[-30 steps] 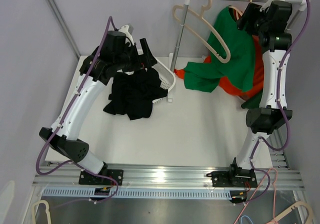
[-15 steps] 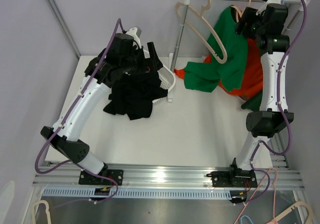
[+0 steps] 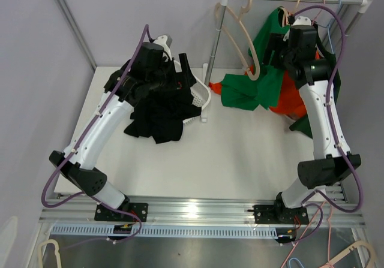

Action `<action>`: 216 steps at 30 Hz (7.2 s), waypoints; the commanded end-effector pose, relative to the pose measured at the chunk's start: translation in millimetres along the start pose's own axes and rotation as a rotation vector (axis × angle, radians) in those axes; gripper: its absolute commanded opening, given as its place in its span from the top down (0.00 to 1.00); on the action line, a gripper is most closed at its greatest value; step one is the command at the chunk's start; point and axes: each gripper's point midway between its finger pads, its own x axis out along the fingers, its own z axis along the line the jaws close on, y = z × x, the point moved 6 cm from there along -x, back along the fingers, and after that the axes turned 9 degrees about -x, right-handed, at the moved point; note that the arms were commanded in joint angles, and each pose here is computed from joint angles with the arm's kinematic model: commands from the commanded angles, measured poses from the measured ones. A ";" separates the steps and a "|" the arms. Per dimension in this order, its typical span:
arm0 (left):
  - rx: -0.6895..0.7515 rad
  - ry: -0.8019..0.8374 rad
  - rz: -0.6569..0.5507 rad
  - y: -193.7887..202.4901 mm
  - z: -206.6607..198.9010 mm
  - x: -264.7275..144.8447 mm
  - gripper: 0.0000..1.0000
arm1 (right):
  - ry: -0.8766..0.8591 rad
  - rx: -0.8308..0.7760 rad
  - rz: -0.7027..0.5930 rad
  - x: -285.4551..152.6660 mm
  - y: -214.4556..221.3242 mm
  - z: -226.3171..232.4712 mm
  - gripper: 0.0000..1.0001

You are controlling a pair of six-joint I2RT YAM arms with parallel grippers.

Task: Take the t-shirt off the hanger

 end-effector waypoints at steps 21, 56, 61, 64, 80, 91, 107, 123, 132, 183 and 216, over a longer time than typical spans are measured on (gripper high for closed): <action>0.042 0.017 -0.008 10.3 4.1 -8.5 0.01 | 0.194 0.069 -0.005 -51.2 34.6 -23.5 0.77; 0.051 0.019 -0.007 14.9 6.1 -6.9 0.00 | 0.272 0.065 -0.178 -38.6 -18.4 -45.1 0.32; 0.058 0.034 -0.016 8.9 0.6 -5.1 0.00 | 0.273 0.055 -0.233 -29.6 -56.3 -50.1 0.27; 0.051 0.034 -0.007 8.6 -1.1 0.2 0.00 | 0.248 0.022 -0.315 -13.5 -80.9 -49.3 0.27; 0.087 0.029 -0.045 -6.6 -8.3 33.7 0.00 | 0.082 0.013 -0.474 98.4 -114.1 -54.5 0.48; 0.075 0.032 -0.045 -5.3 -8.4 43.3 0.00 | 0.068 -0.015 -0.533 98.0 -124.0 -59.6 0.90; 0.090 0.062 -0.110 -18.1 -14.9 18.0 0.01 | -0.095 0.048 -0.706 10.7 -171.3 -53.6 1.00; 0.285 0.288 -0.472 -18.0 -41.8 -65.9 0.01 | 0.006 0.203 -0.544 -63.8 -122.8 -23.1 1.00; 0.317 0.227 -0.466 -24.9 -42.7 -68.2 0.01 | 0.020 0.147 -0.524 -47.4 -124.1 -23.4 1.00; 0.306 0.239 -0.373 -11.5 -43.9 -48.0 0.00 | 0.072 0.056 -0.921 -60.2 -199.5 -22.0 1.00; 0.326 0.221 -0.379 -11.3 -42.0 -42.2 0.00 | 0.030 0.052 -0.696 46.2 -160.4 -17.1 0.71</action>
